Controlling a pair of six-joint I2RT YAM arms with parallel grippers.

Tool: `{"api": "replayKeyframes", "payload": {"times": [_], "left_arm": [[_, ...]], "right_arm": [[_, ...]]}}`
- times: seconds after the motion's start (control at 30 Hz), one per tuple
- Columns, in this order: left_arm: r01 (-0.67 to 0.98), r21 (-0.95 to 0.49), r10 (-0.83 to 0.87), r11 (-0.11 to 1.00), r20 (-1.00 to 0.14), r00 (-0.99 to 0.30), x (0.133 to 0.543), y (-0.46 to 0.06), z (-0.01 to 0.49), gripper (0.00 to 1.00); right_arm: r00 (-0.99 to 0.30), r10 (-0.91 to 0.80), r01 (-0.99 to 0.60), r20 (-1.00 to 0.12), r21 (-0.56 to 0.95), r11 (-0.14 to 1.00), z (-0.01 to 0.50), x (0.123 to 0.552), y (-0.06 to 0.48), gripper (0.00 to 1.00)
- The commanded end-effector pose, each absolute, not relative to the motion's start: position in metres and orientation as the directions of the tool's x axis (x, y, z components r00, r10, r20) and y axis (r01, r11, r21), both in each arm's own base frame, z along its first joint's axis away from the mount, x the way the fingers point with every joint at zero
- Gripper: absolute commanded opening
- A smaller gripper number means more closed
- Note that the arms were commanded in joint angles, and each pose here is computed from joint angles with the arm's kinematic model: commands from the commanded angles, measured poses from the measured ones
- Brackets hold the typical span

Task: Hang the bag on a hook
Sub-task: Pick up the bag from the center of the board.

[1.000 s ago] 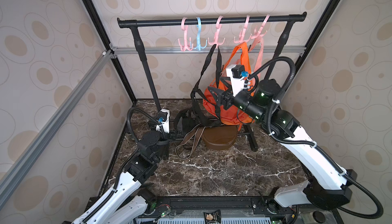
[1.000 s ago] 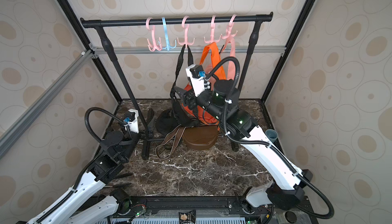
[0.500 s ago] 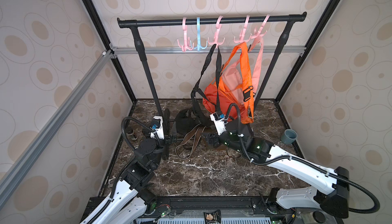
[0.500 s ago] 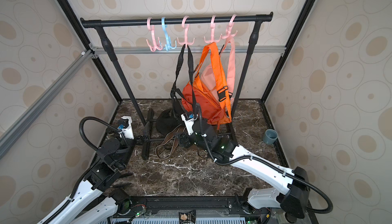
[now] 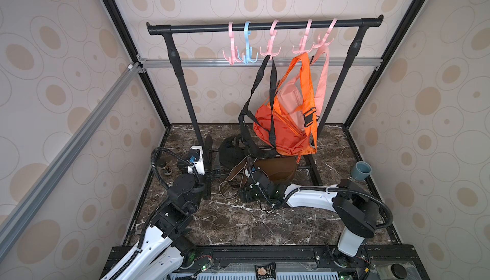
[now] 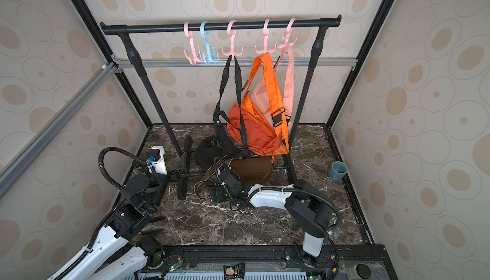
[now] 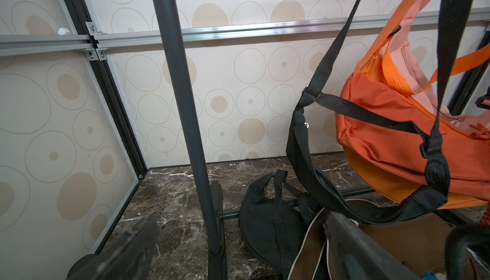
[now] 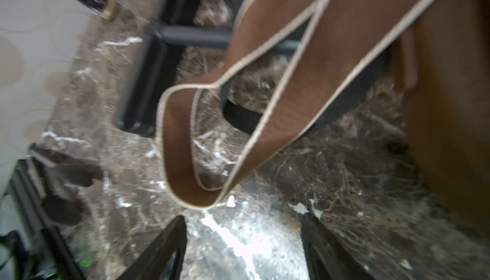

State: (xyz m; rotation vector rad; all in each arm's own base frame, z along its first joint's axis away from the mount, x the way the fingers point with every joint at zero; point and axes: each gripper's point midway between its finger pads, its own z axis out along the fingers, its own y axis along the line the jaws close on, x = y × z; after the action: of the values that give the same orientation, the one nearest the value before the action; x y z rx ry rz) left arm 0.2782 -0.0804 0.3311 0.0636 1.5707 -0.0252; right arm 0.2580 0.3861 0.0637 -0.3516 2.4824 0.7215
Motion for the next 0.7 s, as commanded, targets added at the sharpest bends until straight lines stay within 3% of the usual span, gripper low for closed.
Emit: {"api": "replayKeyframes", "payload": {"times": [0.0, 0.27, 0.5, 0.67], "left_arm": [[0.056, 0.012, 0.01, 0.998, -1.0, 0.023, 0.277, -0.08, 0.337, 1.0], [0.067, 0.02, 0.019, 0.998, -1.0, 0.018, 0.278, -0.083, 0.335, 1.0], [0.076, 0.025, 0.024, 0.997, -1.0, 0.016, 0.279, -0.085, 0.334, 1.0], [0.082, 0.024, 0.023, 0.996, -1.0, 0.014, 0.279, -0.086, 0.334, 1.0]], "right_arm": [[-0.825, -0.002, -0.338, -0.565, 0.493, 0.802, 0.076, 0.27, 0.403, 0.66], [-0.804, -0.025, -0.354, -0.594, 0.444, 0.823, 0.061, 0.283, 0.41, 0.51], [-0.798, -0.034, -0.361, -0.601, 0.433, 0.826, 0.069, 0.281, 0.404, 0.17], [-0.764, -0.018, -0.428, -0.645, 0.487, 0.761, 0.133, 0.264, 0.399, 0.0]]}}
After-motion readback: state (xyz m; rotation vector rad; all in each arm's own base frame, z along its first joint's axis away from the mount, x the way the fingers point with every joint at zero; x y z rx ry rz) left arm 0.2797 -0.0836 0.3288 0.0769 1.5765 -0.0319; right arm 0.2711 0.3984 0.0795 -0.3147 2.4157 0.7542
